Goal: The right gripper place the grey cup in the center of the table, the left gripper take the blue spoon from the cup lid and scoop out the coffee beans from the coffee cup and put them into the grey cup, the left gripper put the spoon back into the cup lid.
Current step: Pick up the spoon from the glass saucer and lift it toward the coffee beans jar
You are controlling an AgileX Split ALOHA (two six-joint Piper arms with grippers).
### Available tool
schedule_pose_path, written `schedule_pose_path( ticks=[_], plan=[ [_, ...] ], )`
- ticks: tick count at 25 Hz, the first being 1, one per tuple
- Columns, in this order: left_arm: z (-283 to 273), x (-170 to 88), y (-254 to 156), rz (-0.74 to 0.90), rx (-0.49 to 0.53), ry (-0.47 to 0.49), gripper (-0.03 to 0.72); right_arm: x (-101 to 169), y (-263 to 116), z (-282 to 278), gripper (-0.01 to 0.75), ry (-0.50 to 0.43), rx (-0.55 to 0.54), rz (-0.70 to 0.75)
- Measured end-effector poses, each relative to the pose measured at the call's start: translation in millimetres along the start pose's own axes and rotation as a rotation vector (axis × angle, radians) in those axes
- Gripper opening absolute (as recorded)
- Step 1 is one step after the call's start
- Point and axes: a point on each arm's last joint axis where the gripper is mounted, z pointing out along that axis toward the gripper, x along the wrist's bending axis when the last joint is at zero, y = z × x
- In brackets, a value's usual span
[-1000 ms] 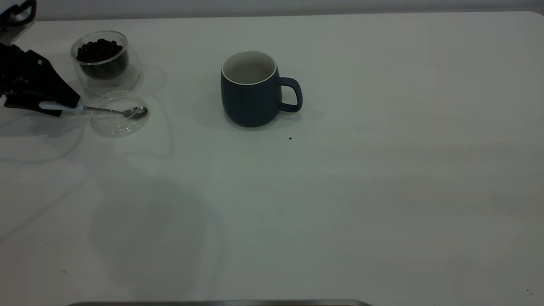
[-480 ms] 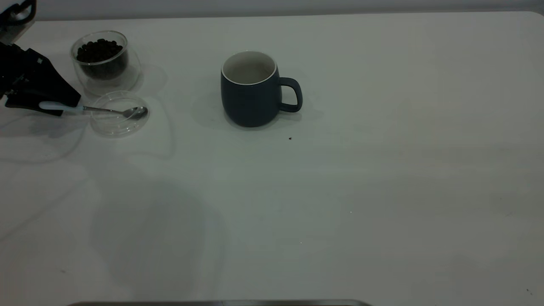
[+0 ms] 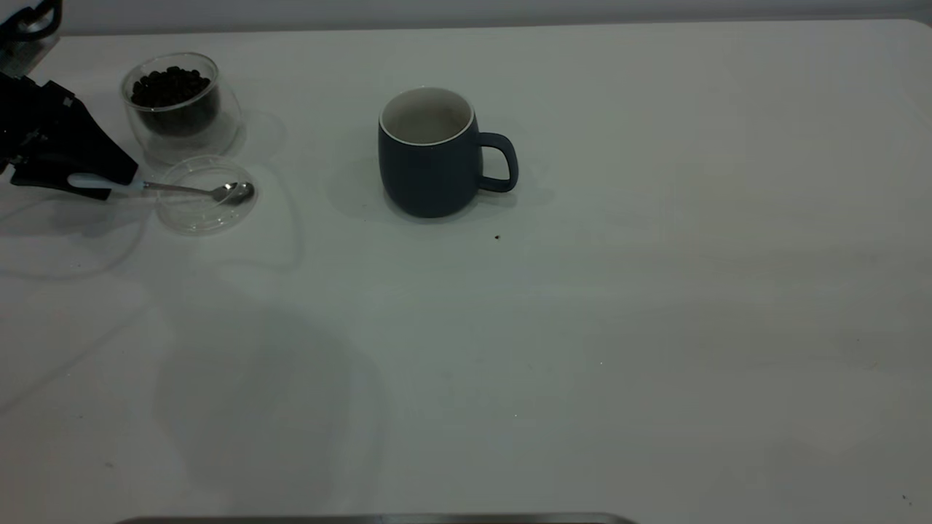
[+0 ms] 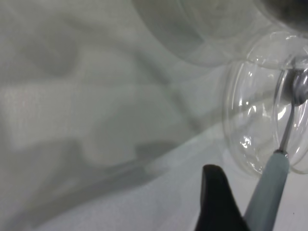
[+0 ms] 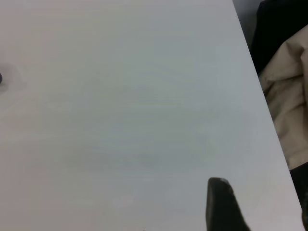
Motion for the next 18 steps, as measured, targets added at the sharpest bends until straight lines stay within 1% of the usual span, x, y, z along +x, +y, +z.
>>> schedule_pose_path(
  ticks=[4, 9, 15, 16, 18],
  plan=[
    [0, 0, 0, 0.000, 0.000, 0.000, 0.445, 0, 0, 0, 0.364, 0.000, 0.000, 0.000],
    [0, 0, 0, 0.000, 0.003, -0.004, 0.328, 0, 0, 0, 0.364, 0.000, 0.000, 0.000],
    [-1, -8, -2, -0.012, 0.025, -0.089, 0.164, 0, 0, 0, 0.364, 0.000, 0.000, 0.000],
    [-1, -10, -2, -0.012, 0.030, -0.102, 0.143, 0, 0, 0, 0.364, 0.000, 0.000, 0.000],
    [-2, -11, -3, -0.010, 0.036, -0.111, 0.137, 0, 0, 0, 0.364, 0.000, 0.000, 0.000]
  ],
)
